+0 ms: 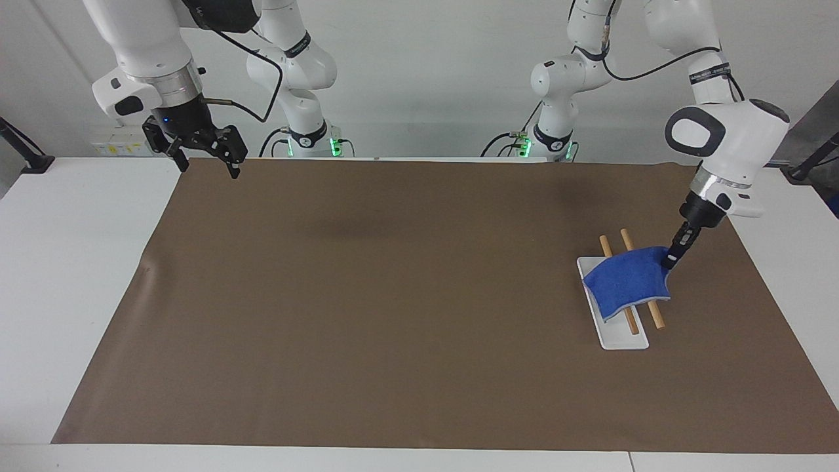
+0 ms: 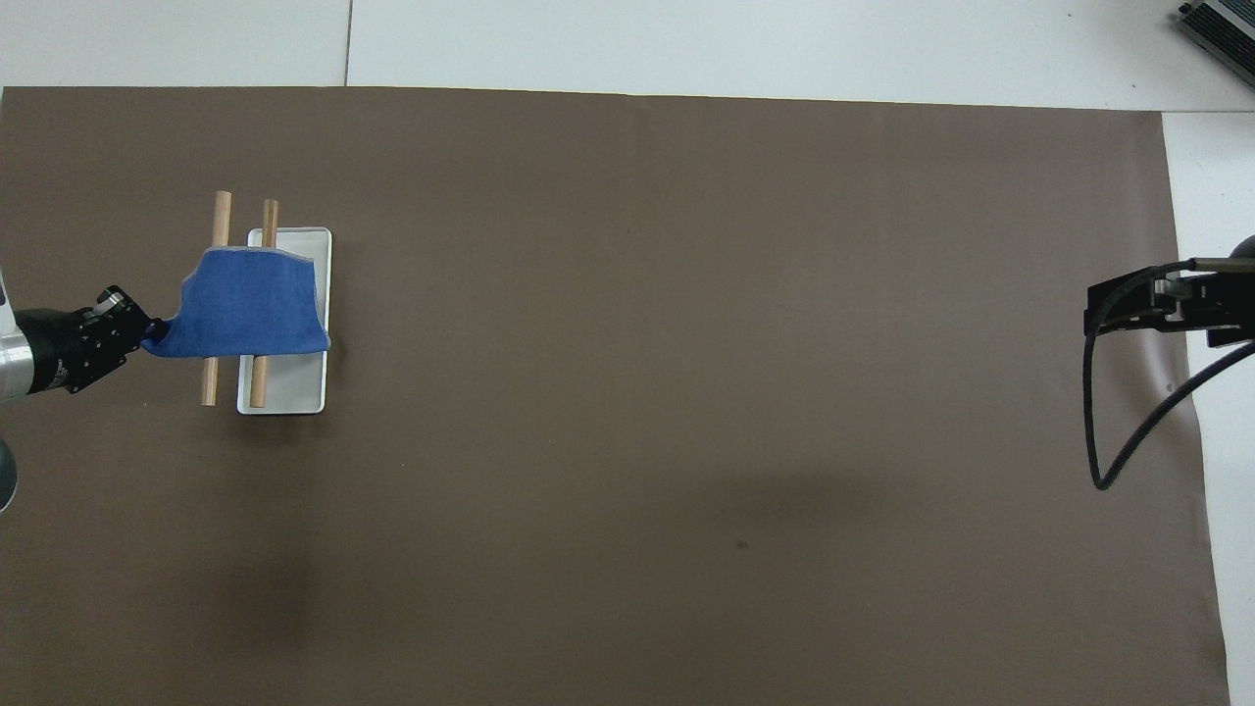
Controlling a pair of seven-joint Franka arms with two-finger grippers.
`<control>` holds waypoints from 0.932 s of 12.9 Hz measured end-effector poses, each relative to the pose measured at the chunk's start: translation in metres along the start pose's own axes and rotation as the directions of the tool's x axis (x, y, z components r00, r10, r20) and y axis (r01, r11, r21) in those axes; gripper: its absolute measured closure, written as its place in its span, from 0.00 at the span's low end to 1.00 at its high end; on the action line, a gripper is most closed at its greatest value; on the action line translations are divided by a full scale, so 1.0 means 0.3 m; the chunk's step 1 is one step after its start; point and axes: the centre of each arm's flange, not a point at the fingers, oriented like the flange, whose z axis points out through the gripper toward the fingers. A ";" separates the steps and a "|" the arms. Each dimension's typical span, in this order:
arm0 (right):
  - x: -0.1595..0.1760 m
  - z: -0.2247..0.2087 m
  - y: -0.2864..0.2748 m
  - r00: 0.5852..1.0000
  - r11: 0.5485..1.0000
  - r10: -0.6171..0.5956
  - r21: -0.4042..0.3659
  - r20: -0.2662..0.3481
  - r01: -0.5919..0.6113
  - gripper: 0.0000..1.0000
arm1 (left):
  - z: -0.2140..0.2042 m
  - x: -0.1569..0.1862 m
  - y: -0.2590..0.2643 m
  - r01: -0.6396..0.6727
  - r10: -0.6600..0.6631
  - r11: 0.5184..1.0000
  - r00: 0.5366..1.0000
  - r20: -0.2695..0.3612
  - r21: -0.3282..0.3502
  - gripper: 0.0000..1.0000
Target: Right arm passes towel to left arm to hang
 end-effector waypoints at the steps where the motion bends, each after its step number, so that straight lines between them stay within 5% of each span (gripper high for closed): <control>1: -0.003 0.000 0.000 1.000 1.000 0.000 0.000 0.001 0.000 0.00 | 0.001 0.000 -0.001 0.000 0.000 1.000 1.000 0.000 0.000 0.76; 7: -0.002 0.013 0.053 1.000 1.000 -0.016 0.001 0.010 0.016 0.00 | -0.020 0.028 -0.026 -0.081 0.083 0.994 0.996 -0.020 0.079 0.02; 12: -0.004 0.021 0.035 1.000 0.999 -0.022 0.046 0.018 0.022 0.00 | -0.242 0.116 0.096 -0.225 0.209 0.949 0.974 0.091 0.223 0.01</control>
